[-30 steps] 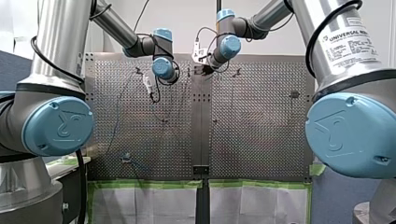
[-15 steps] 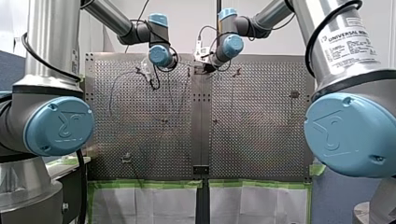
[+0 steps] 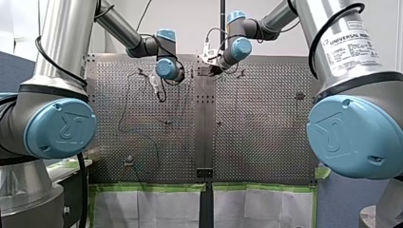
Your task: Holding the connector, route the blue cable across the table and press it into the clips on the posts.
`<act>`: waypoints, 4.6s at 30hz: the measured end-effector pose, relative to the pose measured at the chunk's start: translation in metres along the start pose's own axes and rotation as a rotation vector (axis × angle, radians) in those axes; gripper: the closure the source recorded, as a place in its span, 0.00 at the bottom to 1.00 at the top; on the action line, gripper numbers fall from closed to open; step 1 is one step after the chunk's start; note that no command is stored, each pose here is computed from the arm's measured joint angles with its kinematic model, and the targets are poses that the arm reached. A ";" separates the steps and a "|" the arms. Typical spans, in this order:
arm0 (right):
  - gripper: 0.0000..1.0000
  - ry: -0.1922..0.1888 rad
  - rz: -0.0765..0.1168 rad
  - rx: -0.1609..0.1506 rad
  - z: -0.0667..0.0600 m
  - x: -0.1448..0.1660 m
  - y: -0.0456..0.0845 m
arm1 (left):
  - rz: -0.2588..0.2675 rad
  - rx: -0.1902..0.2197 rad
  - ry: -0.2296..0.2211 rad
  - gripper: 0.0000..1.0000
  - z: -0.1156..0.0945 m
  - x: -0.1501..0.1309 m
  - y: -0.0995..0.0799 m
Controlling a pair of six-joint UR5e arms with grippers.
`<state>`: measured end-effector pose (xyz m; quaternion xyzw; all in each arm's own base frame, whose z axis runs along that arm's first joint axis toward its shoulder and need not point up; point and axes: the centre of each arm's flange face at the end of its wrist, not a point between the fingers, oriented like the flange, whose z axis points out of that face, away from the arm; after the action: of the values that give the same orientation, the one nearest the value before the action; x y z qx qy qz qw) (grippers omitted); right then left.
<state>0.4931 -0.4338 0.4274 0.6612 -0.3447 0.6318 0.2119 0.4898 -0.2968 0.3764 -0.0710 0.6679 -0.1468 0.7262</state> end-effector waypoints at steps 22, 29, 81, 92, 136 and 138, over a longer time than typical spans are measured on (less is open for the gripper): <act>1.00 0.000 0.001 0.010 0.007 -0.002 0.007 | 0.019 -0.040 -0.011 1.00 0.008 -0.005 0.005; 1.00 0.004 0.001 0.010 0.007 0.000 0.008 | 0.017 -0.023 -0.031 1.00 0.005 -0.022 0.002; 1.00 0.039 0.031 -0.038 0.024 0.019 0.086 | 0.017 0.003 0.026 0.00 0.075 -0.004 0.021; 1.00 0.034 0.030 -0.033 0.024 0.018 0.083 | 0.046 0.004 0.069 0.00 0.054 -0.021 0.010; 1.00 0.039 0.034 -0.056 0.010 0.029 0.087 | 0.071 0.135 0.108 0.00 -0.062 -0.039 -0.089; 1.00 0.039 0.033 -0.056 0.010 0.029 0.087 | 0.077 0.139 0.119 0.00 -0.061 -0.034 -0.097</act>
<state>0.4359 -0.5049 0.4410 0.6367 -0.3692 0.6380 0.2265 0.4154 -0.3724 0.4316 0.0140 0.7002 -0.1689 0.6935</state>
